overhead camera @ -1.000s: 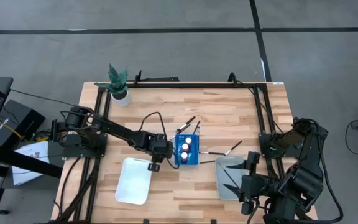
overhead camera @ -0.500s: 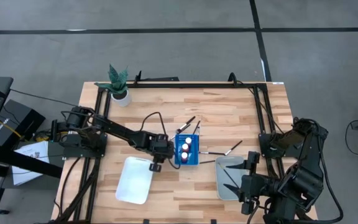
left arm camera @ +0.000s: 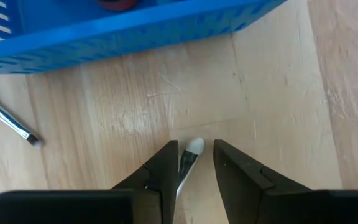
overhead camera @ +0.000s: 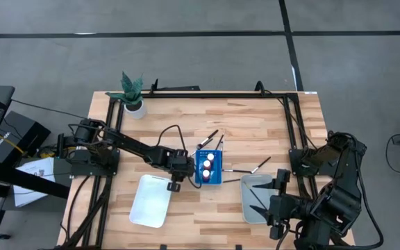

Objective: Pick & Place Paint Supplies
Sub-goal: Put the left eyeshadow into the white bin, then put the left liner brush into the white bin

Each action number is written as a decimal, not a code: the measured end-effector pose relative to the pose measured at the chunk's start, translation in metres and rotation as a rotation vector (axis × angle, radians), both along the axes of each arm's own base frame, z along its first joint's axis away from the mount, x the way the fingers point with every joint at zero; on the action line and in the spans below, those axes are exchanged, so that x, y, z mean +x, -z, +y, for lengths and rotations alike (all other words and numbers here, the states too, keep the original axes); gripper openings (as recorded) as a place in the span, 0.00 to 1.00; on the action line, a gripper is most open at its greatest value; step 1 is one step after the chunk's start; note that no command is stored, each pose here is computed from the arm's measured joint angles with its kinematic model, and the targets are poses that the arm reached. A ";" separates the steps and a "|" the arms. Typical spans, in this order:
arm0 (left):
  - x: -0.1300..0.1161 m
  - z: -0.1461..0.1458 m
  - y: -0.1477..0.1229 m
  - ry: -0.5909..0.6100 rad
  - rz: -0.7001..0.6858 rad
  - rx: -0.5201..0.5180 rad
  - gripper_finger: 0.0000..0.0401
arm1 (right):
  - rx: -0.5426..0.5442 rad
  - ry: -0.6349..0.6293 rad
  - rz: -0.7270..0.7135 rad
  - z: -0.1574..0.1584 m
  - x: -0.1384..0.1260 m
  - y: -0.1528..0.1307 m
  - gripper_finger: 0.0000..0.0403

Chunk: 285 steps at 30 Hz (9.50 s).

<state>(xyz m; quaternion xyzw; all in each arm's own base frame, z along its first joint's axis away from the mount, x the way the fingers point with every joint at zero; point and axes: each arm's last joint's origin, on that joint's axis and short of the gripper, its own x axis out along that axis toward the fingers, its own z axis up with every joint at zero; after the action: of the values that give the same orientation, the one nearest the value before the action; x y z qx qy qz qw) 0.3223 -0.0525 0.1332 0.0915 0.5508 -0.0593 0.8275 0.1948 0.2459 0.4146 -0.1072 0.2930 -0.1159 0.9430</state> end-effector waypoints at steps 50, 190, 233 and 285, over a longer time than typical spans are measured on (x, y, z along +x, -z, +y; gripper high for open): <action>-0.056 0.017 -0.129 -0.202 -0.365 -0.012 0.00 | 0.019 -0.009 0.011 0.001 0.000 0.000 0.66; -0.013 0.125 -0.113 -0.699 -0.773 -0.076 0.30 | -0.083 0.026 0.033 -0.026 0.011 -0.018 0.66; -0.097 0.107 -0.109 -0.270 -1.125 -0.026 0.24 | 0.018 0.308 0.488 -0.327 0.044 0.149 0.66; -0.096 0.104 -0.097 -0.177 -0.992 0.029 0.23 | 0.060 -0.299 0.809 -0.405 0.136 0.270 0.29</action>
<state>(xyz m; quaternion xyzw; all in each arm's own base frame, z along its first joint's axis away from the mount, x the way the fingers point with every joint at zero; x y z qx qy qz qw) 0.2261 0.0515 0.2298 0.0732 0.0976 0.0695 0.9901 0.3308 -0.1590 0.1448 -0.1577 0.6235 0.0817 0.7613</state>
